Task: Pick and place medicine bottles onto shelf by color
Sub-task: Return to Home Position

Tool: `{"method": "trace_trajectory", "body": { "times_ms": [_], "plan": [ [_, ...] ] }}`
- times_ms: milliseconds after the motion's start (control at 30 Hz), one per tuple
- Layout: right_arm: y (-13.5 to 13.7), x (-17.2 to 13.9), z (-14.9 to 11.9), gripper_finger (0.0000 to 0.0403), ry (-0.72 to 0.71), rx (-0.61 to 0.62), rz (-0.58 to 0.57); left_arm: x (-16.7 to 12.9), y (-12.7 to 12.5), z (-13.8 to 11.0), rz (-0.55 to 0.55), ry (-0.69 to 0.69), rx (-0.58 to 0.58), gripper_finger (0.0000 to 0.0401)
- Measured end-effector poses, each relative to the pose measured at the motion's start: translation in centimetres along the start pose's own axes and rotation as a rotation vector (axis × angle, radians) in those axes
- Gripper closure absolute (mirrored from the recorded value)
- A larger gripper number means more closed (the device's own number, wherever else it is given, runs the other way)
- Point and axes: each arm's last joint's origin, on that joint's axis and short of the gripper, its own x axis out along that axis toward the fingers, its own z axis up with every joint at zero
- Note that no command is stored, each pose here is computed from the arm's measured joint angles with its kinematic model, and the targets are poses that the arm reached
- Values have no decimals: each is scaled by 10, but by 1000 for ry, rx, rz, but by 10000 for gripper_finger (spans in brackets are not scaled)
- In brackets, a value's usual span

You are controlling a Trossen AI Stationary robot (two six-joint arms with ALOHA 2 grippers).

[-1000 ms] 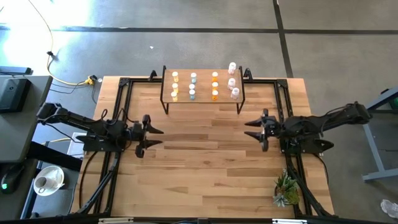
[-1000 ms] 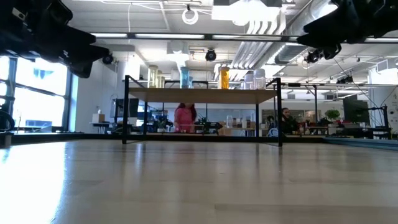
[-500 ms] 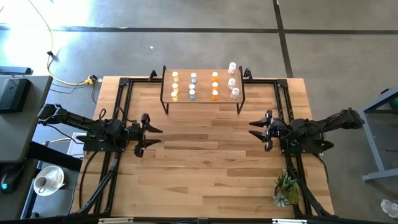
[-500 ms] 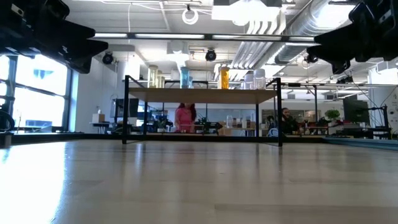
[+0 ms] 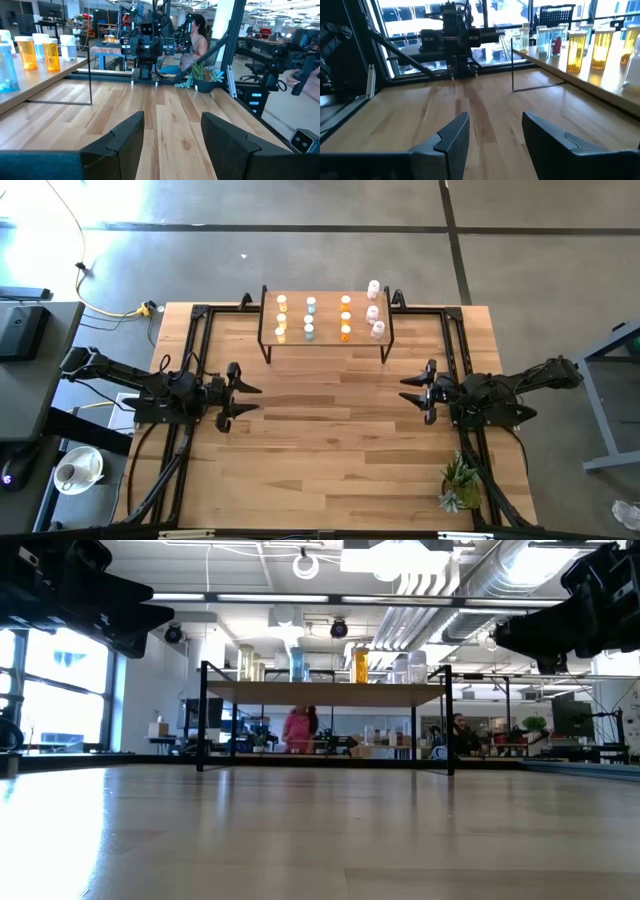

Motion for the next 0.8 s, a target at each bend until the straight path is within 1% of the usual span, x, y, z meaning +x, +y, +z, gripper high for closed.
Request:
{"method": "trace_trajectory", "body": {
  "times_ms": [100, 800],
  "plan": [
    [0, 0, -1, 229, 8, 19, -1, 0, 0, 0, 0, 0, 0, 215],
    [0, 0, -1, 229, 9, 21, 0, 0, 0, 0, -1, 0, 0, 215]
  ]
}}
